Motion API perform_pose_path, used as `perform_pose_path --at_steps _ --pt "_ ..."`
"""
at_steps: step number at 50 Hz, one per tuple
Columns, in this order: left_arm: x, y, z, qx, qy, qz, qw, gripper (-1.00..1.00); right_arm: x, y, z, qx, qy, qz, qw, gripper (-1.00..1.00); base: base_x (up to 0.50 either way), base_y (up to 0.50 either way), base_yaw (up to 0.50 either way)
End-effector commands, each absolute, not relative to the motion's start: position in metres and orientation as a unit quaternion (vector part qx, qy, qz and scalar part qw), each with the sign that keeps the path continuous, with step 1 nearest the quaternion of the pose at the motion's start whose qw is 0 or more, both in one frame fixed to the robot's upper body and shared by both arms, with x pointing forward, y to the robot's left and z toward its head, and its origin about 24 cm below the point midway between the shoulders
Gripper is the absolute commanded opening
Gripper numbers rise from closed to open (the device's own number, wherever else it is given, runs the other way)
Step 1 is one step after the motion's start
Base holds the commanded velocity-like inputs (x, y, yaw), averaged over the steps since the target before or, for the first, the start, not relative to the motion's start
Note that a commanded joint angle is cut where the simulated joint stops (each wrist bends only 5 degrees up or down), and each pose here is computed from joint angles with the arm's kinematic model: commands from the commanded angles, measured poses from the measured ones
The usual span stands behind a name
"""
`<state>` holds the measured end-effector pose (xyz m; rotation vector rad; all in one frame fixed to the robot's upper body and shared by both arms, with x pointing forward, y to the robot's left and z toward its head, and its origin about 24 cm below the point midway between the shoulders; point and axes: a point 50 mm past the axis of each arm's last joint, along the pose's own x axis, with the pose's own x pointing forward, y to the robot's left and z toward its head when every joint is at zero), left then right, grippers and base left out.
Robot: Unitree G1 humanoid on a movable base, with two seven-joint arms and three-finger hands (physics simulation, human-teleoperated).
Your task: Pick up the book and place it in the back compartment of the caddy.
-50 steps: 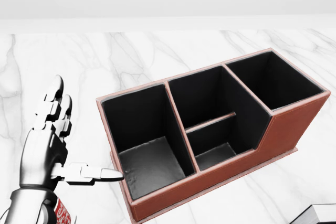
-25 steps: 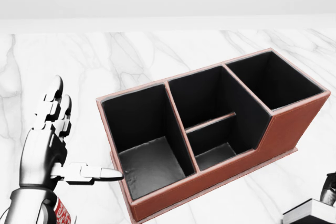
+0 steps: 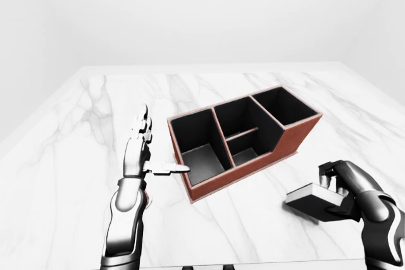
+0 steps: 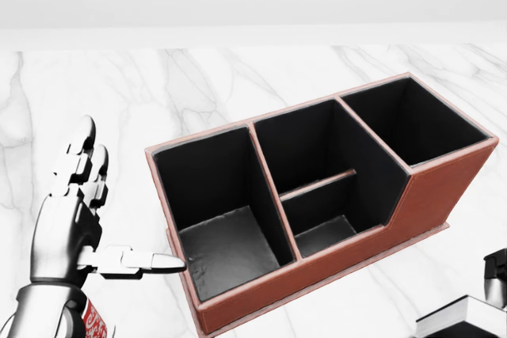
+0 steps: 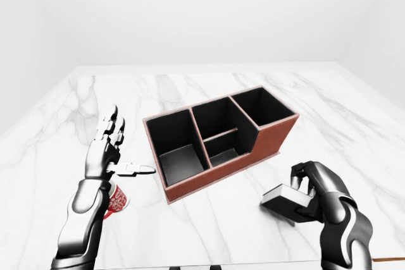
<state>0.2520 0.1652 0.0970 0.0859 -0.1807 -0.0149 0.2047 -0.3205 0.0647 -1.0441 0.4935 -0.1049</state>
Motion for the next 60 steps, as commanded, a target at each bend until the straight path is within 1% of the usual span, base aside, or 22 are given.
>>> perform_pose_path --at_steps 1,23,45,60 --pt "0.252 0.165 0.097 0.041 -0.089 -0.008 0.995 1.00 0.213 -0.306 0.094 -0.507 0.177 -0.047 0.842 -1.00 0.00 0.00 0.00" --pt "0.252 0.164 0.096 0.042 -0.089 -0.009 0.995 1.00 0.227 -0.266 0.137 -0.551 0.094 0.001 0.829 -1.00 0.00 0.00 0.00" --pt "0.252 0.164 0.096 0.042 -0.087 -0.009 0.995 1.00 0.239 -0.233 0.178 -0.598 -0.003 -0.006 0.802 -1.00 0.00 0.00 0.00" --pt "0.251 0.163 0.094 0.042 -0.084 -0.011 0.995 1.00 0.248 -0.224 0.190 -0.609 -0.030 -0.003 0.792 -1.00 0.00 0.00 0.00"
